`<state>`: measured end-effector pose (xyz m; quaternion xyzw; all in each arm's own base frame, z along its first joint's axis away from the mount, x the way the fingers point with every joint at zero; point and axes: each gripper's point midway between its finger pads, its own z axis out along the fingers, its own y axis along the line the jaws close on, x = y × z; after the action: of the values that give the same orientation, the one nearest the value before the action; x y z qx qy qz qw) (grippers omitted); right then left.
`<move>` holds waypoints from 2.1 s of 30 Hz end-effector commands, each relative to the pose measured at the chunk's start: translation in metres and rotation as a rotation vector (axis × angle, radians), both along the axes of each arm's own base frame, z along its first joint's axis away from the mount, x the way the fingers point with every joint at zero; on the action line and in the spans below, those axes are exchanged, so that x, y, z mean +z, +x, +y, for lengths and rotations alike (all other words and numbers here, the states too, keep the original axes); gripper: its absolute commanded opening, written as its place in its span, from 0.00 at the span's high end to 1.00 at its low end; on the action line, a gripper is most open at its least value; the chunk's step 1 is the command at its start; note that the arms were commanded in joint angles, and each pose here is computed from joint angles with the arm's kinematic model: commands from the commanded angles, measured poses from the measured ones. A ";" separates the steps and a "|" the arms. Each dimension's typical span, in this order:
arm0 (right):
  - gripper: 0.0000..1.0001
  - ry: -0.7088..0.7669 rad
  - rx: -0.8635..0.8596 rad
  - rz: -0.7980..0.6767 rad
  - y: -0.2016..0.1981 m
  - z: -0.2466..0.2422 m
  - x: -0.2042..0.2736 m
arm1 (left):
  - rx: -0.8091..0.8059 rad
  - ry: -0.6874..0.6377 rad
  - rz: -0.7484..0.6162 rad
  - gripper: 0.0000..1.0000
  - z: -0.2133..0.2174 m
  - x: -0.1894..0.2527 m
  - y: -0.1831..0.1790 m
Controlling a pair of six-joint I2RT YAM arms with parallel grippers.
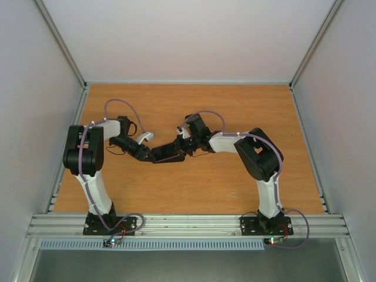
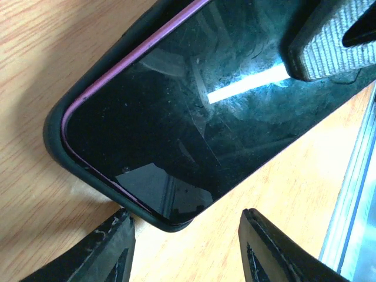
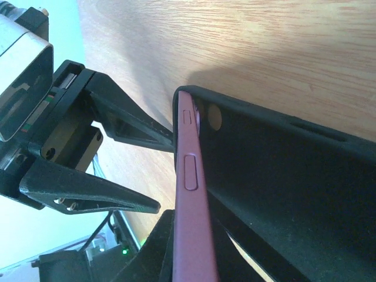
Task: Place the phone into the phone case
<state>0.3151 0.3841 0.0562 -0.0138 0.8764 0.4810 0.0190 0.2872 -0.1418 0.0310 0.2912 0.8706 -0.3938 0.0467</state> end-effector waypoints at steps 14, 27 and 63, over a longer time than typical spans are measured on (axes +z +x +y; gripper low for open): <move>0.99 -0.106 0.131 0.195 -0.034 0.010 -0.059 | 0.003 -0.061 -0.033 0.54 -0.012 0.006 0.016; 0.99 -0.172 0.201 0.186 -0.058 0.027 -0.078 | 0.001 -0.063 -0.023 0.55 -0.013 0.005 0.015; 0.49 -0.455 0.122 -0.170 -0.008 -0.040 -0.020 | -0.022 -0.075 -0.024 0.55 -0.014 0.007 0.004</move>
<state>0.3132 0.3771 0.0355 -0.1036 0.9409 0.3172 0.0576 0.2896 -0.1409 0.0310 0.2831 0.8738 -0.3933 0.0396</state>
